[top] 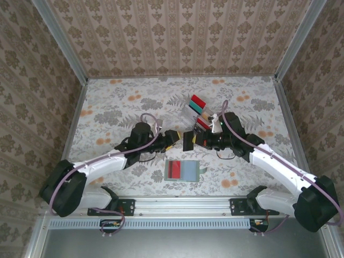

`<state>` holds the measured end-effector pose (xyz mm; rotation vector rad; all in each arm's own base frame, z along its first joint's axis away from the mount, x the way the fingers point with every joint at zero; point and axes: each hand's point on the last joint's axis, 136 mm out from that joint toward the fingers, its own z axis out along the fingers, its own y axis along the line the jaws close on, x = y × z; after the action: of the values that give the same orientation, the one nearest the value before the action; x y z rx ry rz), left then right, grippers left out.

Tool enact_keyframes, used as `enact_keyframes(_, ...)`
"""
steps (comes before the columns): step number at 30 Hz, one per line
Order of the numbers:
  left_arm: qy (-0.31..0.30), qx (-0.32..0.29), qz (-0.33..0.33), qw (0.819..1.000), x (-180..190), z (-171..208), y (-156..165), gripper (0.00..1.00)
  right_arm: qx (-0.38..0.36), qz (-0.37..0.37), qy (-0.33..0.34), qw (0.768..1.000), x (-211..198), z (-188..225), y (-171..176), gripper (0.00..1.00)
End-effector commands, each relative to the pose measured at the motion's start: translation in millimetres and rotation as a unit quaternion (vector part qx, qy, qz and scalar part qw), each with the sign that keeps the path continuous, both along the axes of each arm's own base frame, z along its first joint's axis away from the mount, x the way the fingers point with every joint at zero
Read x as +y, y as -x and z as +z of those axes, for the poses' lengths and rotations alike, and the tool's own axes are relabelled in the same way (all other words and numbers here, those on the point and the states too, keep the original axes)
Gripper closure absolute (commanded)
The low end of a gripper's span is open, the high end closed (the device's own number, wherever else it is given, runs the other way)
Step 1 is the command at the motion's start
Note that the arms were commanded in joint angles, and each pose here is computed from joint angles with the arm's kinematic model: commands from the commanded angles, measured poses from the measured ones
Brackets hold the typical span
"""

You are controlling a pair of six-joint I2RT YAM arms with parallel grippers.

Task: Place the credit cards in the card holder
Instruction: Insert the credit card into the card slot.

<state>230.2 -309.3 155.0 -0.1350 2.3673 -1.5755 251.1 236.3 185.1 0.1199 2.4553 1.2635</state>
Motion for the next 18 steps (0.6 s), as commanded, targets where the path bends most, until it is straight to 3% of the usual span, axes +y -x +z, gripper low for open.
enact_keyframes(1,0.069,-0.023,-0.022,0.997,-15.0,36.0,-4.9,0.39,-0.010,0.011,-0.057,0.998,9.2,19.7,2.6,0.99)
enact_keyframes(18,0.083,-0.032,-0.039,0.995,-18.3,43.8,-0.7,0.86,0.015,0.002,-0.052,0.999,10.3,0.1,-1.1,0.97)
